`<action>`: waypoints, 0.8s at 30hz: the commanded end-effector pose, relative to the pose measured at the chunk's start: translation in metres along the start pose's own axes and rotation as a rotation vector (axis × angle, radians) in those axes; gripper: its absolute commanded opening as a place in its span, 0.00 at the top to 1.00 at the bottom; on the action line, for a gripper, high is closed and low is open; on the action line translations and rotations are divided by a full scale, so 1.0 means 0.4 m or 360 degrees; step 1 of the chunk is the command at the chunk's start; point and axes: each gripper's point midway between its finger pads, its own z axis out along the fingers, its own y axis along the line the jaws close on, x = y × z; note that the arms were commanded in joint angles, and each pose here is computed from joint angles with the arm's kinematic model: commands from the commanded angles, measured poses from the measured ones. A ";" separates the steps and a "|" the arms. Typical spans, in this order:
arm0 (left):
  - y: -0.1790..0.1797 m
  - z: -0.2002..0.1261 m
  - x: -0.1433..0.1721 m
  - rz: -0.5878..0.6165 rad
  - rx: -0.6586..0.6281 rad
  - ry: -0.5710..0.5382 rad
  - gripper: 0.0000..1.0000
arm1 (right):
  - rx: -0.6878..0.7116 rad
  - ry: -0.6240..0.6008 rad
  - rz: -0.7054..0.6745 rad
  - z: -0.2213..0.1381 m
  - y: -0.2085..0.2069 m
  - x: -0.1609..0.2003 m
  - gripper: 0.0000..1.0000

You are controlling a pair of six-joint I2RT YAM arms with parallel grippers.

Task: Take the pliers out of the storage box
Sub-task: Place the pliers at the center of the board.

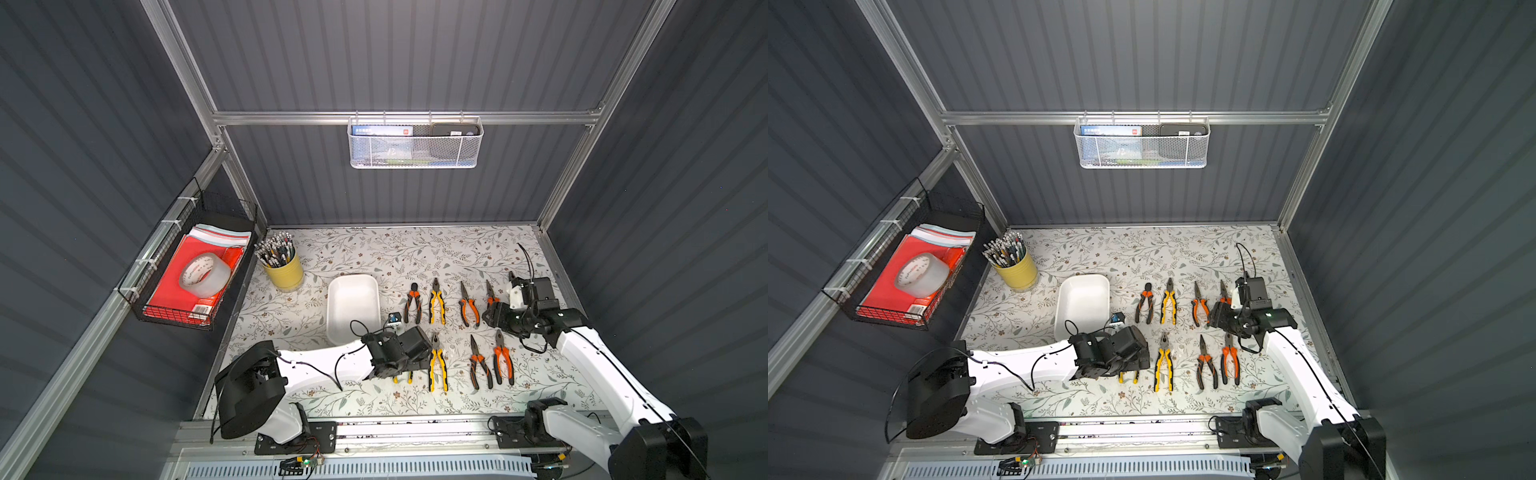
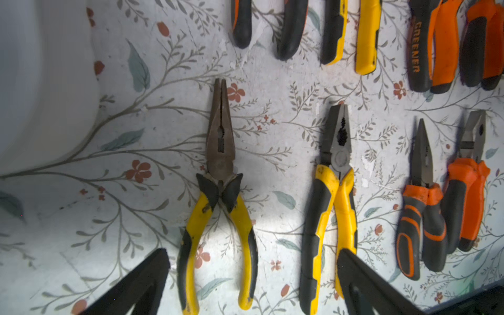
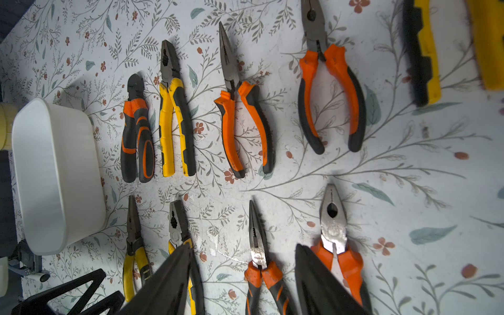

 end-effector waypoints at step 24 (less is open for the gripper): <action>0.079 -0.464 -0.702 0.0174 0.0332 -0.1668 0.00 | -0.0240 -0.2018 -0.0494 -0.456 0.130 -0.324 0.11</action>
